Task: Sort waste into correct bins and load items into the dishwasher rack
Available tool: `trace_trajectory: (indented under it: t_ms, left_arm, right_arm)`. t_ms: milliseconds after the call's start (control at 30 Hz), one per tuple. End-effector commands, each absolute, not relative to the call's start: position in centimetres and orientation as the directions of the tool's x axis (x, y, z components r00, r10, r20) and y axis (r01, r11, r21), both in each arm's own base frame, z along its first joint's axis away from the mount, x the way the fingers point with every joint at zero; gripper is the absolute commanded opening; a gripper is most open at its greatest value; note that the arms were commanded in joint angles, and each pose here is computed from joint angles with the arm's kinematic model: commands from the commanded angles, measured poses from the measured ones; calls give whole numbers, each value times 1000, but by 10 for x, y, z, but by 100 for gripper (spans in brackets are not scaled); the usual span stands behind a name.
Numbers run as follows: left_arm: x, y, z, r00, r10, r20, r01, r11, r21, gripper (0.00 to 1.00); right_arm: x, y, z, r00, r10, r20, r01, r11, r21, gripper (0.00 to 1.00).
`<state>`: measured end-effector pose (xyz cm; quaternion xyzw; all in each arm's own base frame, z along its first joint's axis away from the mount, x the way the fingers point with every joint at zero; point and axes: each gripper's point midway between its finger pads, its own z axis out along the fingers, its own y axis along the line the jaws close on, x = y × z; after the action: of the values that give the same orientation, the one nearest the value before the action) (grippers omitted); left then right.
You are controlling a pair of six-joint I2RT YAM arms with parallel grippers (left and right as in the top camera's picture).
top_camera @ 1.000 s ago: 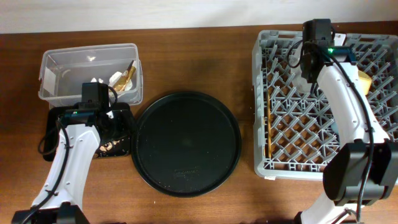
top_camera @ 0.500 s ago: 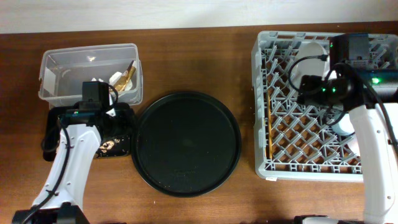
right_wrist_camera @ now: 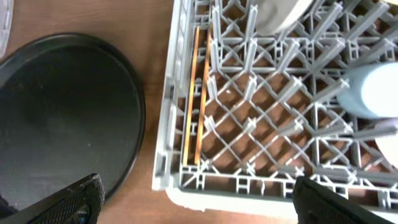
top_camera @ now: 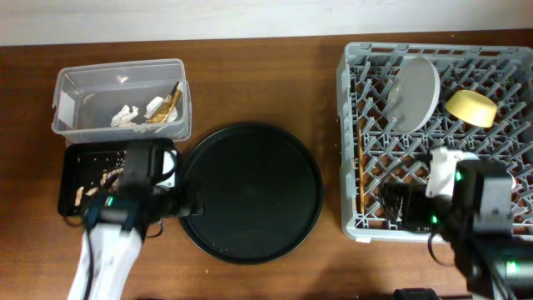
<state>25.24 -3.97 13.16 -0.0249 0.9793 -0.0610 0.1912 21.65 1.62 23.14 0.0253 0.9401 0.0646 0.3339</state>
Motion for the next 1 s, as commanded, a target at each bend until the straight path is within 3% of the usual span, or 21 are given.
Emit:
trace_trajectory:
  t_ms: [0, 133, 467, 567, 733, 967]
  left_arm:
    - [246, -40, 171, -809, -68, -584, 26, 988, -151, 99]
    - [245, -40, 210, -691, -81, -718, 55, 985, -164, 99]
    - [245, -40, 210, -690, -82, -720, 55, 985, -164, 100]
    - [245, -40, 210, -690, -82, -720, 55, 985, -164, 99]
    - [245, -40, 210, -690, -81, -719, 55, 985, -164, 99]
    - [245, -40, 210, -690, -82, -720, 55, 985, -164, 100]
  right_arm:
    - [195, 18, 223, -791, 95, -604, 7, 989, 147, 98]
    - [195, 18, 220, -803, 95, -588, 10, 989, 147, 98]
    - [200, 18, 208, -837, 96, -539, 18, 989, 147, 98]
    - [191, 6, 211, -803, 48, -594, 12, 998, 64, 98]
    - [204, 7, 212, -546, 44, -836, -11, 998, 60, 98]
    - [226, 17, 203, -109, 33, -993, -81, 996, 42, 98]
